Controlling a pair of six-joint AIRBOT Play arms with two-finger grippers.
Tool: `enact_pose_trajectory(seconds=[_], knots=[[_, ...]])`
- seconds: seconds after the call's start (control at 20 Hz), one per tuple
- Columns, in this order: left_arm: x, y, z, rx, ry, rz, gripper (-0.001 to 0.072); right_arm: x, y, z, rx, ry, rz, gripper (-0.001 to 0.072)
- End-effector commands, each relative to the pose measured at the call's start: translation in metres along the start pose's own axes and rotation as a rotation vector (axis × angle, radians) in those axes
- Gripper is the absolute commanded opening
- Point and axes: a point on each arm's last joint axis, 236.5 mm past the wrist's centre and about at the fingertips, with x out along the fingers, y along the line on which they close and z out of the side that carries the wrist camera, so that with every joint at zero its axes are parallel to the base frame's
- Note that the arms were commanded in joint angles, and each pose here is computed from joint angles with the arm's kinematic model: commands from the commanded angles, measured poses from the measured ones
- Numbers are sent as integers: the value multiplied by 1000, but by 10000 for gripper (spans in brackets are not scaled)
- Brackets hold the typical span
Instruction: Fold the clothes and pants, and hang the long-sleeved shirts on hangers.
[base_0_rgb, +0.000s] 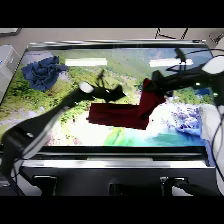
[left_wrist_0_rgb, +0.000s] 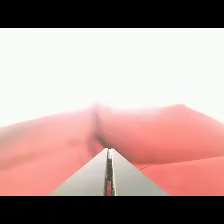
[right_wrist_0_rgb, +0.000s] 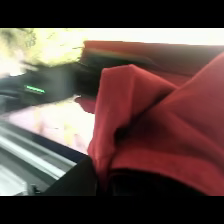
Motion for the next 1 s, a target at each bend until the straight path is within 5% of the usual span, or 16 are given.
enact_pose_trajectory(seconds=[0.0,0.2,0.25,0.3,0.35,0.55,0.7,0.85,0.95], knots=[[-146,24,71,163,-151,197,15,90,34,-1,42,41,117,38],[-271,-9,96,261,-347,254,16,208,46,-29,238,141,230,62],[-288,-18,95,285,-378,266,16,233,47,-42,290,175,244,283],[-302,-24,94,311,-401,287,16,250,47,-53,339,210,264,610],[-310,-26,90,331,-407,309,16,256,45,-57,346,233,283,682],[-325,-11,71,366,-345,424,17,195,-5,-25,247,232,218,675],[-327,-4,67,371,-320,456,18,103,-103,7,246,176,-34,681],[-326,-4,67,369,-320,454,17,43,-199,-13,338,212,-291,677],[-326,-5,66,364,-320,449,17,56,-213,-33,386,239,-258,673]])
